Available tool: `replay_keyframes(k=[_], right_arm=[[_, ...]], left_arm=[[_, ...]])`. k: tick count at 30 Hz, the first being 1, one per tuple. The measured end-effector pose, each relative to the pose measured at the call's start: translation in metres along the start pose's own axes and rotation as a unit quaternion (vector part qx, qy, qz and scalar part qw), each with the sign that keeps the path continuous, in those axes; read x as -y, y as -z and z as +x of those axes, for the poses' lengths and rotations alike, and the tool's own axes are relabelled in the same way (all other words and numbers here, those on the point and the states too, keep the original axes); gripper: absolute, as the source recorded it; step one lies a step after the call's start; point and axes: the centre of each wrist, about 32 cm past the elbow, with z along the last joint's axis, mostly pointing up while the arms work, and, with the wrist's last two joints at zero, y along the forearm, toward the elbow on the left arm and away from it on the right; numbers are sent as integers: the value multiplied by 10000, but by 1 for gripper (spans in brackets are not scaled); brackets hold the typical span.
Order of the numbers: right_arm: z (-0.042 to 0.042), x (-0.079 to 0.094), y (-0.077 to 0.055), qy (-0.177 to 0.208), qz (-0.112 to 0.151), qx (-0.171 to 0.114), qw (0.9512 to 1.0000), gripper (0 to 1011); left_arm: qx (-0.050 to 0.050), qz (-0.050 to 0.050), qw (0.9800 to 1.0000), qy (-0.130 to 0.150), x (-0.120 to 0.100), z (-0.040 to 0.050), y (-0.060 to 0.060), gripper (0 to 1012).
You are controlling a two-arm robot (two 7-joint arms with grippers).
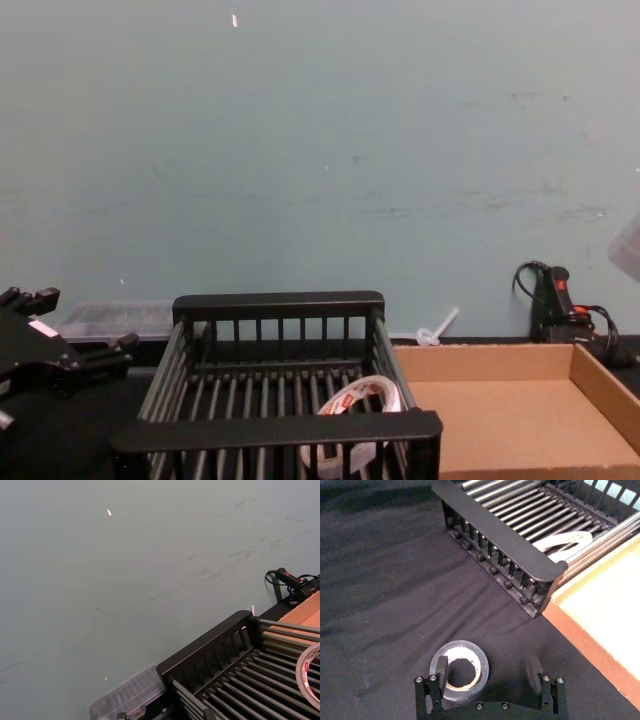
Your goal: Pick up the white tape and place it into the black box , Pick up the silver tape and place it into the brown box.
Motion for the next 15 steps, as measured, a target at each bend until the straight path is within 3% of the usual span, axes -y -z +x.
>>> replay_keyframes(k=[15], right_arm=[[29, -145, 32, 64, -96, -7, 9999, 1002]], left_arm=[[0, 0, 10000, 0, 0, 0, 0, 1001]])
